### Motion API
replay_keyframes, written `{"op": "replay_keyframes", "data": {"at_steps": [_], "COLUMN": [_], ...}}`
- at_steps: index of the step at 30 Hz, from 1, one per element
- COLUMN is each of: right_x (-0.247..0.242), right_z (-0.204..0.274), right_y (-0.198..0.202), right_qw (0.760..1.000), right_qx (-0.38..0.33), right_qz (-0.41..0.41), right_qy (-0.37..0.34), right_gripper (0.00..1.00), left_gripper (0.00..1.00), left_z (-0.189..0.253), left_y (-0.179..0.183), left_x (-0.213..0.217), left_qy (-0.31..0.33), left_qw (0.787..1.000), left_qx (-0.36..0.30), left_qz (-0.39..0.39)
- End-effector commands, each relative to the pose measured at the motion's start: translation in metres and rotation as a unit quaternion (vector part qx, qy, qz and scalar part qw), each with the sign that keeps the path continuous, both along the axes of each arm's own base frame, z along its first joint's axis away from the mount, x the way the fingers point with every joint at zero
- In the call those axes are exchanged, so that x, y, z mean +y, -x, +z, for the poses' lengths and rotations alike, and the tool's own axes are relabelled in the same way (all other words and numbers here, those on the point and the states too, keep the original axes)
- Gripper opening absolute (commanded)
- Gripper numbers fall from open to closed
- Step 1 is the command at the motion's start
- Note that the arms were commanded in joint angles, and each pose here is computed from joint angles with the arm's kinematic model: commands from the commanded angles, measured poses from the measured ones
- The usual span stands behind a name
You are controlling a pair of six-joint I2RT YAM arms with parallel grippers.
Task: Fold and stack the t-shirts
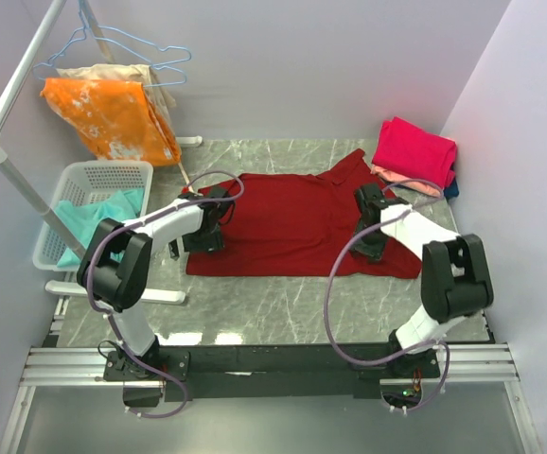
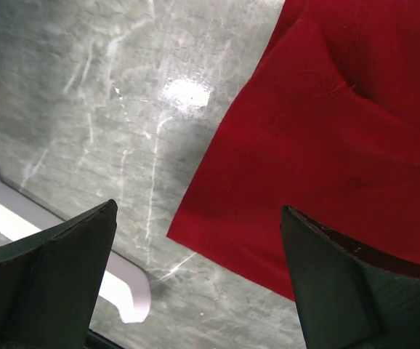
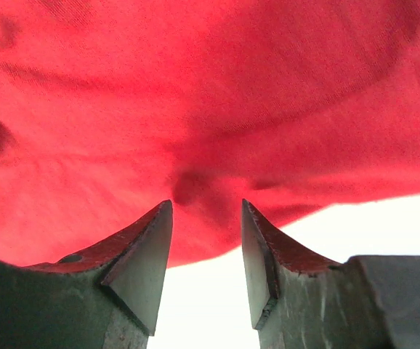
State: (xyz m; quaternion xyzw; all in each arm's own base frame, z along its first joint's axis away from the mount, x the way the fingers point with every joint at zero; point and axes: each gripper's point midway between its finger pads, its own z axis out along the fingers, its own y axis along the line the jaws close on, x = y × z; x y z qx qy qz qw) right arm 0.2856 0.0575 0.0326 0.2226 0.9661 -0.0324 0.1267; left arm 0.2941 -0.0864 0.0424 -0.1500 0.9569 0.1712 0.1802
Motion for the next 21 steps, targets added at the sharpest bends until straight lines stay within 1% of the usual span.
{"op": "replay_keyframes", "data": {"at_steps": [1, 4, 8, 12, 16, 19, 21], "right_x": [-0.007, -0.01, -0.01, -0.008, -0.013, -0.017, -0.018], "right_z": [0.011, -0.003, -0.023, -0.035, -0.037, -0.036, -0.034], "right_y": [-0.001, 0.009, 0.02, 0.029, 0.038, 0.044, 0.047], "right_qw": [0.999, 0.999, 0.999, 0.999, 0.998, 0.997, 0.997], "right_qx": [-0.04, -0.018, 0.012, 0.038, 0.059, 0.065, 0.065], "right_qz": [-0.03, -0.034, -0.037, -0.033, -0.033, -0.035, -0.032], "right_qy": [-0.008, -0.006, -0.016, -0.021, -0.01, 0.001, 0.001], "right_gripper": [0.5, 0.5, 0.5, 0.5, 0.5, 0.5, 0.5], "left_gripper": [0.99, 0.99, 0.99, 0.99, 1.0, 0.99, 0.99], "left_z": [-0.008, -0.02, -0.033, -0.029, -0.021, -0.015, -0.011], "left_y": [-0.002, 0.004, 0.023, 0.035, 0.045, 0.057, 0.06], "left_x": [-0.006, -0.002, 0.012, 0.032, 0.051, 0.06, 0.058], "left_qy": [0.015, 0.002, -0.032, -0.086, -0.14, -0.172, -0.178], "left_qw": [1.0, 1.0, 0.998, 0.994, 0.987, 0.981, 0.98], "left_qx": [-0.006, 0.007, 0.044, 0.06, 0.072, 0.083, 0.083], "left_qz": [0.012, 0.013, 0.019, 0.024, 0.025, 0.024, 0.021]}}
